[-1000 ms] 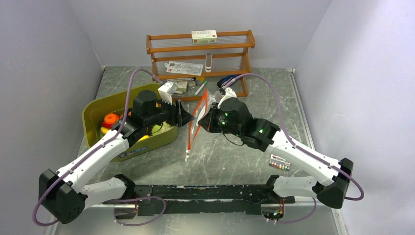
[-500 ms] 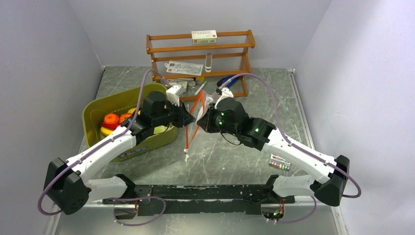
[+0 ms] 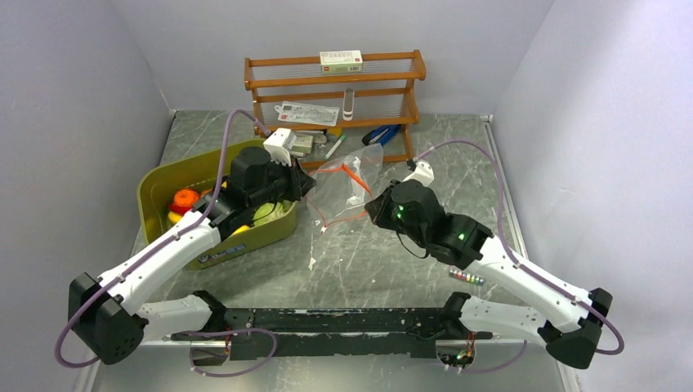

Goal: Place the food in the zip-top bag and seal the zipper
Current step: Open the zipper of the food storage bag.

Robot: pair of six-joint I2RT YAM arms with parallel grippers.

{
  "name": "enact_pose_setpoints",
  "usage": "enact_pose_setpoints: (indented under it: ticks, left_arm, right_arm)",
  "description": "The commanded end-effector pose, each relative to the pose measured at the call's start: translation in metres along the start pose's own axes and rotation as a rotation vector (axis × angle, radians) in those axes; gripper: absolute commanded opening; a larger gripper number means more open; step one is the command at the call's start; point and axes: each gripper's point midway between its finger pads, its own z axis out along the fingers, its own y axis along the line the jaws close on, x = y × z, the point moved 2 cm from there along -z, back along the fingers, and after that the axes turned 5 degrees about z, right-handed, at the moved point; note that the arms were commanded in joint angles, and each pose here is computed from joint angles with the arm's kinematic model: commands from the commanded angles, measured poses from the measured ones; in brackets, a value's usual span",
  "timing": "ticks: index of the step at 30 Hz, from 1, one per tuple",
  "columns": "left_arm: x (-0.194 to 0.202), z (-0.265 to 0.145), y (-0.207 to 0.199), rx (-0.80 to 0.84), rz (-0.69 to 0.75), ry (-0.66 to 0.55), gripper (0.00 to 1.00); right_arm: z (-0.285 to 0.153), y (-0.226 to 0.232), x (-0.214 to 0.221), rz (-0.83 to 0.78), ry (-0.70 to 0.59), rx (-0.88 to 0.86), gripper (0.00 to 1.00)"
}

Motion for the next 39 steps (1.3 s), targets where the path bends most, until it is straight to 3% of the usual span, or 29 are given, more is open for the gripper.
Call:
enact_pose_setpoints:
  ticks: [1, 7, 11, 26, 34, 39]
  left_arm:
    - [-0.005, 0.004, -0.011, 0.04, -0.041, 0.009, 0.07]
    - [-0.005, 0.009, -0.014, 0.051, -0.106, -0.012, 0.07]
    - [-0.009, 0.013, -0.02, 0.075, -0.127, 0.008, 0.07]
    - [-0.001, 0.019, -0.018, 0.068, -0.138, 0.025, 0.07]
    - [-0.009, 0.018, -0.017, 0.058, -0.125, 0.003, 0.07]
    - [-0.012, 0.015, -0.024, 0.096, -0.142, 0.0, 0.07]
  right_arm:
    - [0.011, 0.015, 0.002, 0.115, -0.038, -0.103, 0.07]
    - [0.029, 0.039, -0.005, 0.18, -0.079, -0.166, 0.43]
    - [0.038, 0.045, -0.008, 0.206, -0.098, -0.157, 0.53]
    - [0.046, 0.07, -0.004, 0.207, -0.049, -0.238, 0.61]
    - [0.049, 0.073, -0.01, 0.22, -0.059, -0.187, 0.64]
    - [0.064, 0.063, -0.006, 0.19, -0.069, -0.114, 0.6]
